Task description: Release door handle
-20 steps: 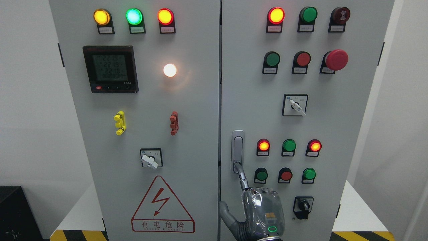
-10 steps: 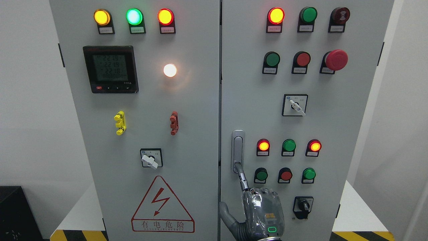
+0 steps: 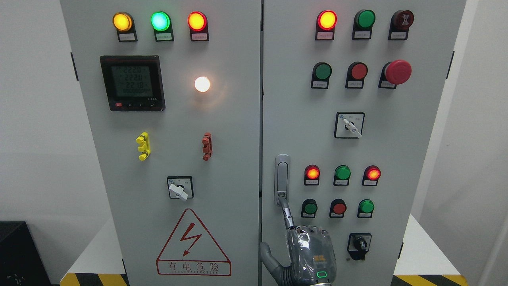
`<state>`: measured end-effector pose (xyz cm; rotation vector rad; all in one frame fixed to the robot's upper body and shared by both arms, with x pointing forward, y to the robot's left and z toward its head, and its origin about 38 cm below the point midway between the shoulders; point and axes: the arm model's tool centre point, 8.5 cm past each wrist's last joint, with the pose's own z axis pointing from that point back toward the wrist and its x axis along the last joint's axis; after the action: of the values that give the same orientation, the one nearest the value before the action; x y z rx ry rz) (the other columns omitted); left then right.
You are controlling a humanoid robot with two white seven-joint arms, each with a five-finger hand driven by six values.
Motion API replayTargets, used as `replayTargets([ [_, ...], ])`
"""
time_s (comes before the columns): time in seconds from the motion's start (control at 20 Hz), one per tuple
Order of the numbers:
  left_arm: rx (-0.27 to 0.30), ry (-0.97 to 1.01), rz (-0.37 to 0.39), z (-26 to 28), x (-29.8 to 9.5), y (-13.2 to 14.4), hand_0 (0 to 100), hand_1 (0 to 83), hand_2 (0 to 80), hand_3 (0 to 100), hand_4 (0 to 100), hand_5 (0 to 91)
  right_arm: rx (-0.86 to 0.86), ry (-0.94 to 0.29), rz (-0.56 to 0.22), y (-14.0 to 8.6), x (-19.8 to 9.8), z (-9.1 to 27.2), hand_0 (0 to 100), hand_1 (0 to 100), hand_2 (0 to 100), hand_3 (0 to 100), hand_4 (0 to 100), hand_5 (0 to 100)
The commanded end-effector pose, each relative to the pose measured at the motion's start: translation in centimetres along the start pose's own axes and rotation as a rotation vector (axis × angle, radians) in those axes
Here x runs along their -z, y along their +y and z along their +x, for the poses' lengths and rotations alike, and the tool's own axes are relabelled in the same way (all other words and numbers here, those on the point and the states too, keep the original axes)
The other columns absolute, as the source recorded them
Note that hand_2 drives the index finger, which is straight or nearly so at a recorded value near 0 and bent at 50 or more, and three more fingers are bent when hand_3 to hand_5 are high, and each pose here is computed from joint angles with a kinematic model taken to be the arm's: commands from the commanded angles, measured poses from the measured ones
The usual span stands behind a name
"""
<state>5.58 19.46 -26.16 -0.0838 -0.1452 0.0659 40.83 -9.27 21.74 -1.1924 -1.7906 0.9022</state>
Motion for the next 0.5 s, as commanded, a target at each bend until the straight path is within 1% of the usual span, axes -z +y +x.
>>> replayTargets([
  [0.0,0.022,-0.018,-0.003,0.67,0.07,-0.08,0,0.0,2.3,9,1,0.0,-0.004,0.006,0.019,0.58,-0.13,-0.19,34,35,5,100,100,99],
  [0.45,0.022,-0.018,-0.003,0.67,0.07,-0.08,0,0.0,2.2,9,1,0.0,-0.003,0.004,0.014,0.46,-0.16,-0.15,34,35,5,100,100,99],
])
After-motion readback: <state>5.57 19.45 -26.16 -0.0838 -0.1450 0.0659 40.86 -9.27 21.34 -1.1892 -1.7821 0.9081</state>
